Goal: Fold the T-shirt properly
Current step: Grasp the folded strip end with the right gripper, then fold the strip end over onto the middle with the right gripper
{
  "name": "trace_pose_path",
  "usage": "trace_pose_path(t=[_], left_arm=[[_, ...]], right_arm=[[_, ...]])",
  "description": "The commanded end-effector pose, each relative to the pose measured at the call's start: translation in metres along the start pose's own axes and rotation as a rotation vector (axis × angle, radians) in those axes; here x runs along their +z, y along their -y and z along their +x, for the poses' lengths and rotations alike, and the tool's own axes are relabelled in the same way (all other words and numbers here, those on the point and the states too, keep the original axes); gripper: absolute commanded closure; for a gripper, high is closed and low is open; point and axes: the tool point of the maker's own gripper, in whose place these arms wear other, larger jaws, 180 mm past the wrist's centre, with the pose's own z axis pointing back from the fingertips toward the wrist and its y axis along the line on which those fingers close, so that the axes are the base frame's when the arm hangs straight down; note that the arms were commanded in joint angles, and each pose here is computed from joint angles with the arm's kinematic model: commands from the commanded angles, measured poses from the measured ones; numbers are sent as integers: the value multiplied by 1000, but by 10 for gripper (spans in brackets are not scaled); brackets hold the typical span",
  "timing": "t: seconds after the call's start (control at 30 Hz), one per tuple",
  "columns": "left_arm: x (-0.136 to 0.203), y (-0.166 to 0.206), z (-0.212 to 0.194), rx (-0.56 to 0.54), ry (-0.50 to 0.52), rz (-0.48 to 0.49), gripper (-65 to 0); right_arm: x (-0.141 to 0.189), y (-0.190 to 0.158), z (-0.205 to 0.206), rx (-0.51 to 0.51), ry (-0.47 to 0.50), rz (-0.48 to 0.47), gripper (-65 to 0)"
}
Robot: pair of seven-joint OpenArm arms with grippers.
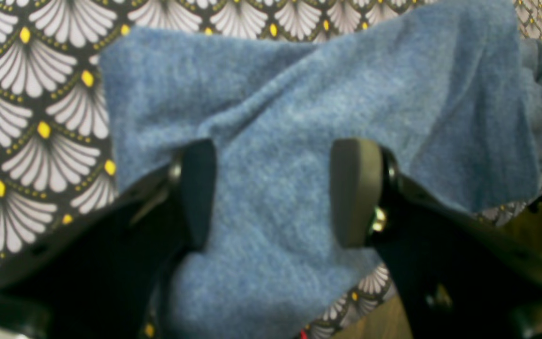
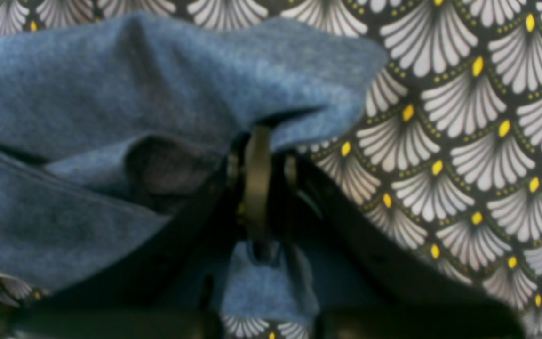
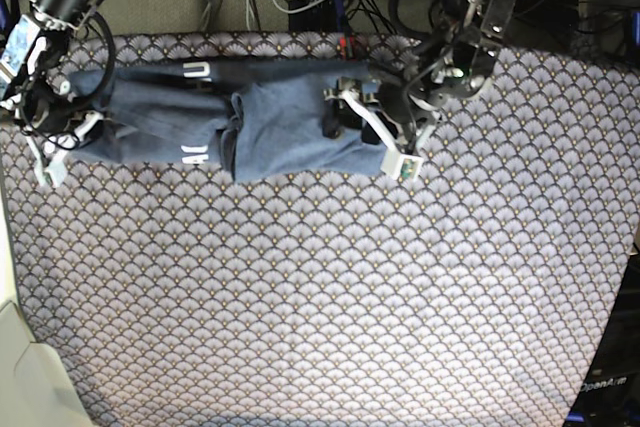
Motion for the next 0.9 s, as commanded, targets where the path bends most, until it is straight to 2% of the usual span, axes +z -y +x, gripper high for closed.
trace_pose_path(t=[0.0, 0.13, 0.5, 0.63, 0.87], left_arm=[[2, 5, 15, -10, 43, -19, -375], [2, 6, 16, -9, 45, -20, -375], [1, 6, 18, -7, 53, -20, -375], [1, 6, 18, -6, 54, -19, -375], [8, 16, 34, -24, 99, -37, -378]], right_arm=[[4, 3, -12, 19, -55, -26, 0], [21, -5, 4, 66, 14, -63, 0], [65, -16, 29, 158, 69, -164, 0], [79, -30, 42, 179, 141, -180, 0], [74, -74, 52, 240, 178, -108, 0]])
